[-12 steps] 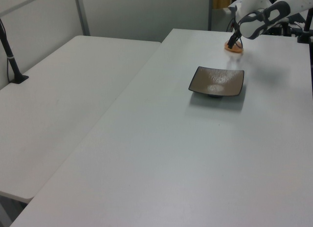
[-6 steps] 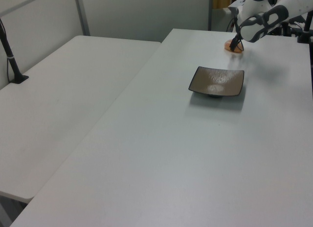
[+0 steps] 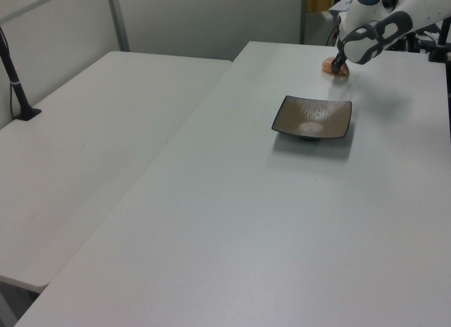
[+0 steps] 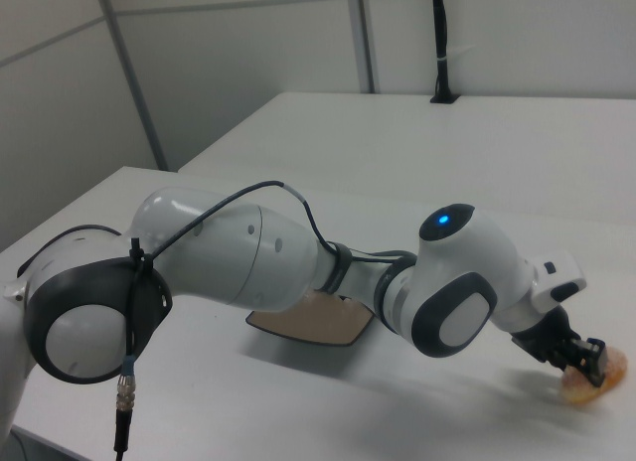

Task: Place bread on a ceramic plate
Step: 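Close the gripper around the bread roll, then lift the bread roll and carry it over the brown square plate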

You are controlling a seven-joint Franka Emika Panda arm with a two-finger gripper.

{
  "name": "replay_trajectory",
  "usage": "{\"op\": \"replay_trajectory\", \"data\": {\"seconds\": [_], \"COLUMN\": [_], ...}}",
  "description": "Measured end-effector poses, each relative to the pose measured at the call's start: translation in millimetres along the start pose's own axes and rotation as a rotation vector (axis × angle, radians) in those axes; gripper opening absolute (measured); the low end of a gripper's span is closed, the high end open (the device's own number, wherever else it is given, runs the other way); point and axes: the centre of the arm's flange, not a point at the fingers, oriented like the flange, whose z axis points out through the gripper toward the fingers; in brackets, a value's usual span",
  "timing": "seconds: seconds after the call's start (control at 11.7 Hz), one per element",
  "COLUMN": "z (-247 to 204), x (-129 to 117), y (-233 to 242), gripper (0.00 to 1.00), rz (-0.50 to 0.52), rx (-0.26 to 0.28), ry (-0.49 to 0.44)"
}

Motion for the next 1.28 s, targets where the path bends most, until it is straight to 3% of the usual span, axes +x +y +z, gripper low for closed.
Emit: {"op": "replay_trajectory", "data": {"seconds": [0.17, 0.26, 0.51, 0.86, 1.28], "z": [-2.8, -8.0, -45.9, -120.3, -218.9], "x": [3.5, 8.7, 36.1, 54.9, 32.4], "y": [0.9, 0.5, -19.8, -46.7, -128.9], "gripper": [0.22, 0.21, 0.23, 0.26, 0.29], "rz": [0.003, 0.006, 0.047, 0.043, -0.075], "rx": [-0.001, 0.002, 0.060, 0.184, 0.322], "ry": [0.009, 0.023, 0.089, -0.021, -0.128]}}
